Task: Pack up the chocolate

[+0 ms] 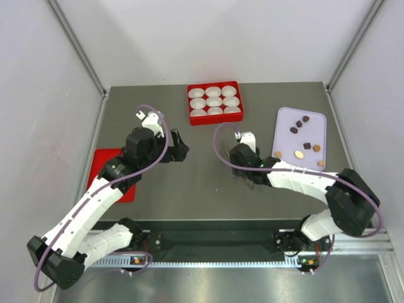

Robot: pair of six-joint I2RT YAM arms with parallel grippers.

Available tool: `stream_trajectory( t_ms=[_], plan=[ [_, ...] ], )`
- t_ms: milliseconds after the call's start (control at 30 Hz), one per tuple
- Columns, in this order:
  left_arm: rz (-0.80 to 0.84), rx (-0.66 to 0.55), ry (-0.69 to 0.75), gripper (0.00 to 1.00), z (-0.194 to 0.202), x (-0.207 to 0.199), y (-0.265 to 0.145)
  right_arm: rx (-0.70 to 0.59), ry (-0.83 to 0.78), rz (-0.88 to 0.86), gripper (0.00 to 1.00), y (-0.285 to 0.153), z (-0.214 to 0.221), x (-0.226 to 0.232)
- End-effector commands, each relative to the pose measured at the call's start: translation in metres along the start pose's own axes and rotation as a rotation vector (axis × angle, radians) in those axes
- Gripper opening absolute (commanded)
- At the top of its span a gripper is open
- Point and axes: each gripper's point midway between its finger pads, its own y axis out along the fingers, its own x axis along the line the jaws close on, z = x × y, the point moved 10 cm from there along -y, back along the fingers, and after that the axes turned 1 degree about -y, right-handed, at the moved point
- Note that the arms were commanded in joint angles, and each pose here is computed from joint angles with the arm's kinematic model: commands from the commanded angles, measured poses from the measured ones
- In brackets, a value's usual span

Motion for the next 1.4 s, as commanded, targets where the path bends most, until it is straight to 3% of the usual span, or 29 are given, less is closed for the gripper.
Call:
stream_trajectory(
  t_ms=[0, 233, 533, 900, 1367],
  plan=[
    [0.005, -0.044, 0.000, 0.99, -0.007, -0.002, -0.004, -0.083, -0.020, -0.048, 0.61, -0.038, -0.041, 0.003],
    [0.016, -0.016, 0.000, 0.99, -0.004, -0.003, 0.004, -0.108, -0.009, -0.106, 0.55, -0.082, -0.083, -0.009],
    [0.024, 0.013, 0.016, 0.99, 0.003, 0.000, 0.011, -0.076, 0.008, -0.047, 0.52, -0.109, -0.120, -0.048],
    [0.088, 0.098, 0.028, 0.97, 0.017, -0.002, 0.024, 0.015, 0.182, 0.230, 0.47, -0.084, -0.129, -0.153],
    [0.109, 0.101, 0.022, 0.96, 0.017, -0.004, 0.028, 0.030, 0.259, 0.325, 0.44, -0.043, -0.137, -0.206]
  ],
)
